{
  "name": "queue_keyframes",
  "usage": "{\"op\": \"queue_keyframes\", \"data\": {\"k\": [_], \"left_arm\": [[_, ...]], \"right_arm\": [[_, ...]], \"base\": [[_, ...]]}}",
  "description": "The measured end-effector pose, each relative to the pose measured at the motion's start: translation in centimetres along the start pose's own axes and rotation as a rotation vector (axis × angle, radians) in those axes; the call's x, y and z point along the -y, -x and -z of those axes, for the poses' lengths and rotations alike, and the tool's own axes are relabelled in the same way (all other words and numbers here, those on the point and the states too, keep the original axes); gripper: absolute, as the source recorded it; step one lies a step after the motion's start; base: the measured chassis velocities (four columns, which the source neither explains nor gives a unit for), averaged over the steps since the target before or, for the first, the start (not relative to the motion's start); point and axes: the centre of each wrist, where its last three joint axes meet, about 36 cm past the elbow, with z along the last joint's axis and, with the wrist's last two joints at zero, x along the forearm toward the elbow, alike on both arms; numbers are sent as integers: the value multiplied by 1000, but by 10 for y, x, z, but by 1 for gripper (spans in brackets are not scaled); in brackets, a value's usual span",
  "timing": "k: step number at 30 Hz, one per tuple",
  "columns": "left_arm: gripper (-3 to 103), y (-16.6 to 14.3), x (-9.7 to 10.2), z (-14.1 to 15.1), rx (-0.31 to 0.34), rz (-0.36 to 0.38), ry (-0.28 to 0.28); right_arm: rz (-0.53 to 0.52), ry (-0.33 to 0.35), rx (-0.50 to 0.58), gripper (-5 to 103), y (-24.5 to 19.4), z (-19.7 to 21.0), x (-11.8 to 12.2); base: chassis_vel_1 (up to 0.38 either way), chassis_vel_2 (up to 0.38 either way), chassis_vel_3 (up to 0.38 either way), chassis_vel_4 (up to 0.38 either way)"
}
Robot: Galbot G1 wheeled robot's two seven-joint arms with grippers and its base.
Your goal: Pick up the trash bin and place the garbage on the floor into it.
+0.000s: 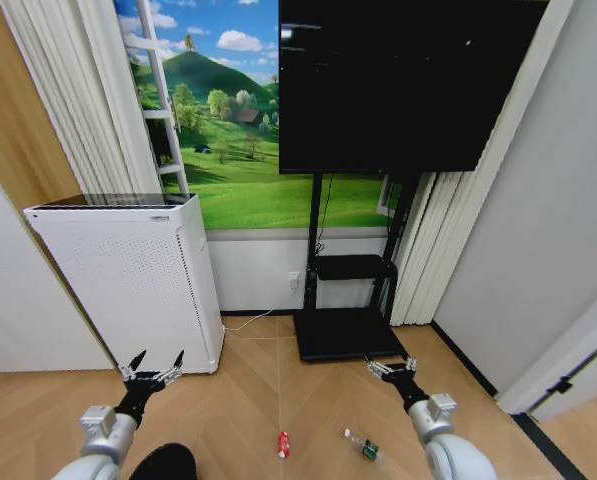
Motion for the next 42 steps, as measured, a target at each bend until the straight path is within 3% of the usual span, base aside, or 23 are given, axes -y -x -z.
{"op": "queue_keyframes", "data": {"k": [25, 42], "left_arm": [[100, -1, 1, -5, 9, 5, -7], [100, 0, -2, -8, 9, 15, 31]], "right_arm": [[-14, -2, 14, 100, -3, 5, 0], [-19, -3, 19, 100, -3, 7, -1]], "base": [[0, 0, 0, 0], [0, 0, 0, 0]]}}
